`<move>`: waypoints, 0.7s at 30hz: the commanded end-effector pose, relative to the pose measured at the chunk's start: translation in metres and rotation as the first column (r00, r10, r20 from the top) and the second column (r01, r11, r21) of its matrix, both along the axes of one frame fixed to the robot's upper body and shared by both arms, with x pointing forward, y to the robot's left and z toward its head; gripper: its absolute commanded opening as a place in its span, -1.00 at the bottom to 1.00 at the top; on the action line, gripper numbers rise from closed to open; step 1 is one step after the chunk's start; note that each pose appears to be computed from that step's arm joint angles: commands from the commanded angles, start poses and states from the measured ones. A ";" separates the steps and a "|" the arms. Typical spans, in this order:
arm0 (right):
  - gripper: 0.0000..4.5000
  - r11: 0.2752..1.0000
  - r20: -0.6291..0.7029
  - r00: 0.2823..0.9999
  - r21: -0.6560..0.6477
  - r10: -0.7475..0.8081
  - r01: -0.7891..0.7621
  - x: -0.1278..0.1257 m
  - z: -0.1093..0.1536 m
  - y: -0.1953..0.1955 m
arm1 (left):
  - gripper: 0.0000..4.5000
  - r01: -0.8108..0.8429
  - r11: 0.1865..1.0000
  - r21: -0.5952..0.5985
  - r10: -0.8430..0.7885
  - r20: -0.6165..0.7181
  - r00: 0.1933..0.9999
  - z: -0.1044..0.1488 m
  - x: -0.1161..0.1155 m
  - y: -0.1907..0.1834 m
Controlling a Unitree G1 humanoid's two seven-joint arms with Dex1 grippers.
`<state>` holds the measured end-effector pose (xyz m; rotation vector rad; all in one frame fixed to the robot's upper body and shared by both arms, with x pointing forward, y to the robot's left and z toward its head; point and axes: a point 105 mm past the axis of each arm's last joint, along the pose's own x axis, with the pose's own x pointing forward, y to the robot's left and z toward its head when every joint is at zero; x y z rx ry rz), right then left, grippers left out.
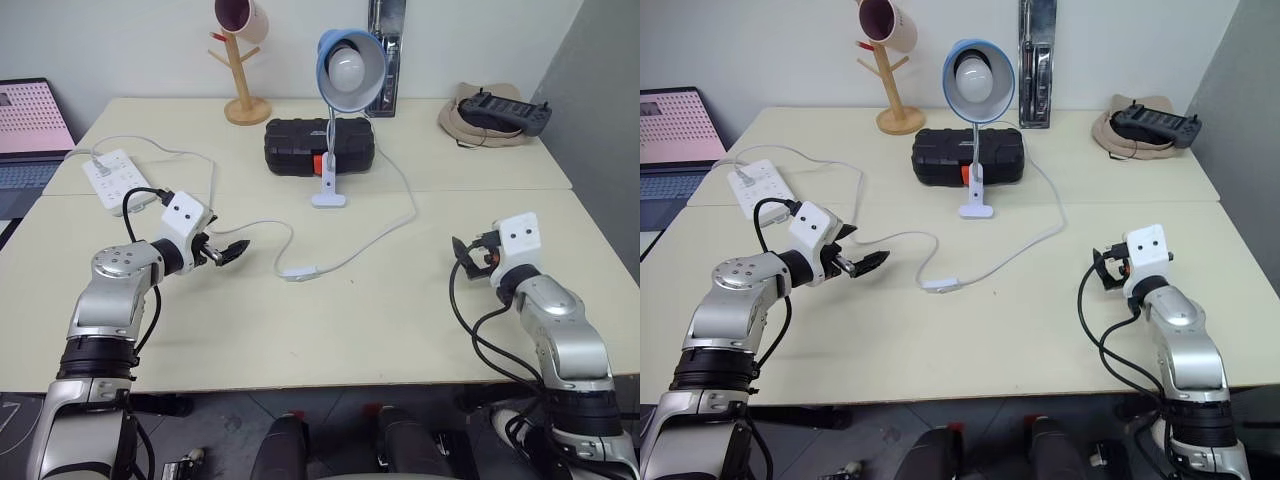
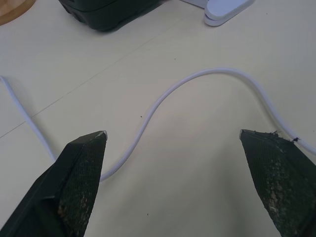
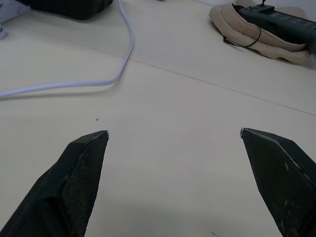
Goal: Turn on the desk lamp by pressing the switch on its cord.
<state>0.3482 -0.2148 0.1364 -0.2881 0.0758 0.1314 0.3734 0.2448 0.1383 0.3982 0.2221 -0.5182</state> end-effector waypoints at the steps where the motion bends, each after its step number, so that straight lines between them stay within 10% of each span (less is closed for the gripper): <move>1: 0.99 1.000 0.045 0.999 -0.025 0.003 -0.002 -0.001 0.010 -0.003 | 1.00 0.016 1.000 -0.003 -0.016 0.038 0.999 0.011 -0.001 -0.002; 12: 0.99 0.997 0.042 0.997 -0.056 0.061 -0.059 0.000 0.014 0.004 | 1.00 0.085 0.996 0.037 -0.086 0.013 0.996 0.012 -0.002 -0.004; 21: 0.99 0.894 -0.064 0.892 0.013 0.447 -0.448 -0.029 0.011 0.062 | 1.00 0.566 0.813 0.136 -0.540 -0.183 0.821 0.008 -0.036 -0.057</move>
